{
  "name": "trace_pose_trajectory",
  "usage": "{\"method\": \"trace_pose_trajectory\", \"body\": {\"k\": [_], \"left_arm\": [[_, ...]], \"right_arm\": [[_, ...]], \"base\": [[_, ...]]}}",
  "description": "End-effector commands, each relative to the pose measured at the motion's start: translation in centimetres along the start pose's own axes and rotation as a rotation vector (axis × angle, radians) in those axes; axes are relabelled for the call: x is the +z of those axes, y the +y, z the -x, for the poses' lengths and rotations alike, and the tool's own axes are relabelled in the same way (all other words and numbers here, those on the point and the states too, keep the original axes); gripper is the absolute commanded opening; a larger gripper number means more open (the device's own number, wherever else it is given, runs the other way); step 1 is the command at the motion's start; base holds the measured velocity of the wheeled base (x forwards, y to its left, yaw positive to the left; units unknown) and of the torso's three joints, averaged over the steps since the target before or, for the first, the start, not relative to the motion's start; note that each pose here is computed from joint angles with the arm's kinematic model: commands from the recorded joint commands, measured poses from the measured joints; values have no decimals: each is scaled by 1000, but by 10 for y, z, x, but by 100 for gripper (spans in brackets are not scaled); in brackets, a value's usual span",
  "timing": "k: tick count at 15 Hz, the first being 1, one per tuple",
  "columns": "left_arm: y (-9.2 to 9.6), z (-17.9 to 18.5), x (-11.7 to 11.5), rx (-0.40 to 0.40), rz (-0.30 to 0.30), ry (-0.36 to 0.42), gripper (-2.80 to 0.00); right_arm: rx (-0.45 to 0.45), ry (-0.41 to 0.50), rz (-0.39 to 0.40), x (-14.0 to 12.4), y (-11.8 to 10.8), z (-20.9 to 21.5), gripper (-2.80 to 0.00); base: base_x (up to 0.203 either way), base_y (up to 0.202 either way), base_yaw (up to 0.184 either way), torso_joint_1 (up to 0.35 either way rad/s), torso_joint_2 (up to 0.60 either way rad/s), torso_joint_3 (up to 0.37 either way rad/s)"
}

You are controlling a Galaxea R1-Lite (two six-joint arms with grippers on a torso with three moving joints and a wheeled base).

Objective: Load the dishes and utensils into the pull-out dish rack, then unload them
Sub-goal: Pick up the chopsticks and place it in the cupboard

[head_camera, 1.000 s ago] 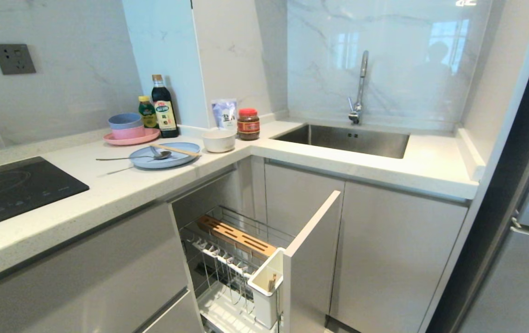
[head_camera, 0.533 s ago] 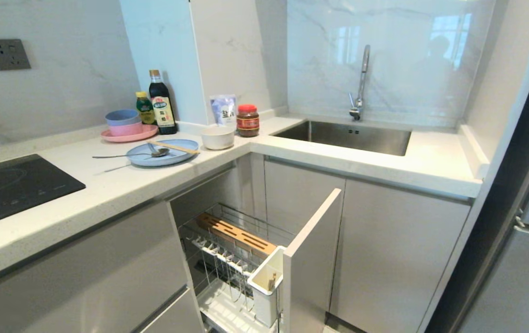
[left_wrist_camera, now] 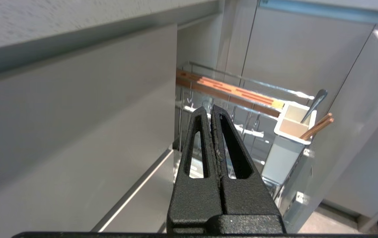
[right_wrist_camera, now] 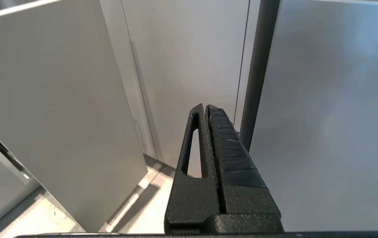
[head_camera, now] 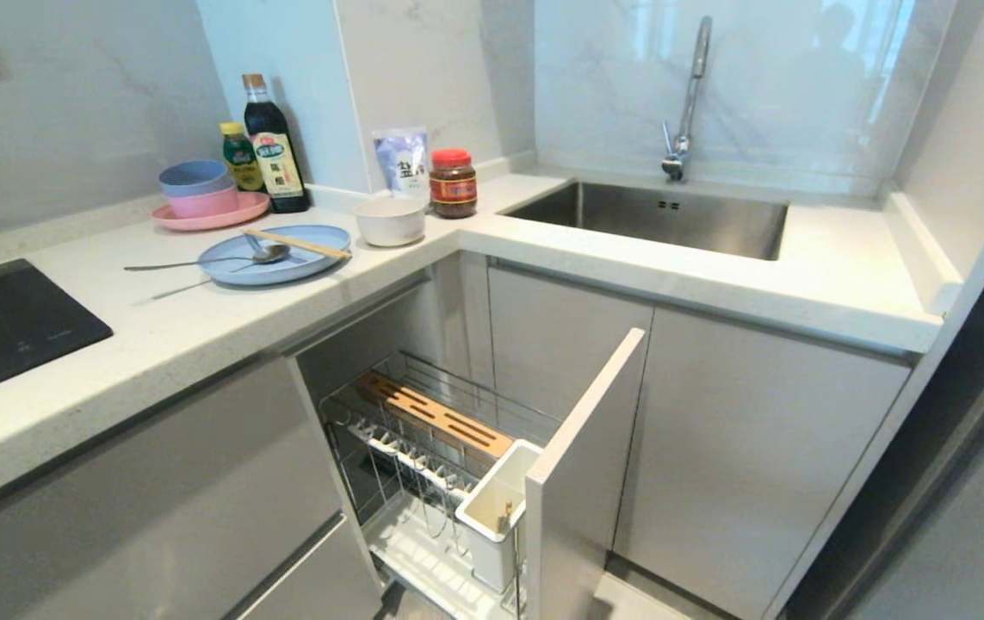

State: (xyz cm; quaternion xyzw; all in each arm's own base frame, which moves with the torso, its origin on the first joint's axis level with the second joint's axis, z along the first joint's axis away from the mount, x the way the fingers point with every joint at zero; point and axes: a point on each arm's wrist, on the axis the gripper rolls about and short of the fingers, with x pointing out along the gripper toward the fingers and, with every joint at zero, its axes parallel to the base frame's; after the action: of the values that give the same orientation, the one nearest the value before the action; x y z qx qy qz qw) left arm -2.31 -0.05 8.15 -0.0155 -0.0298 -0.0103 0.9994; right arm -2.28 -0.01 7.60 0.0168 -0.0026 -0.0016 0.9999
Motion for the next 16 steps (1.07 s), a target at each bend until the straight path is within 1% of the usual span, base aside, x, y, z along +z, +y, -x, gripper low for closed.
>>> {"method": "trace_pose_trajectory", "body": {"k": [1,16], "left_arm": [[0,-2,-7,-1,1,28,-280],[0,-2,-7,1,9,28,-280]], "right_arm": [[0,-3,0,-1,0,0,-280],[1,-4,0,0,0,0,-280]], "base": [[0,0,0,2,2,-202],[0,0,0,3,2,-197]]}}
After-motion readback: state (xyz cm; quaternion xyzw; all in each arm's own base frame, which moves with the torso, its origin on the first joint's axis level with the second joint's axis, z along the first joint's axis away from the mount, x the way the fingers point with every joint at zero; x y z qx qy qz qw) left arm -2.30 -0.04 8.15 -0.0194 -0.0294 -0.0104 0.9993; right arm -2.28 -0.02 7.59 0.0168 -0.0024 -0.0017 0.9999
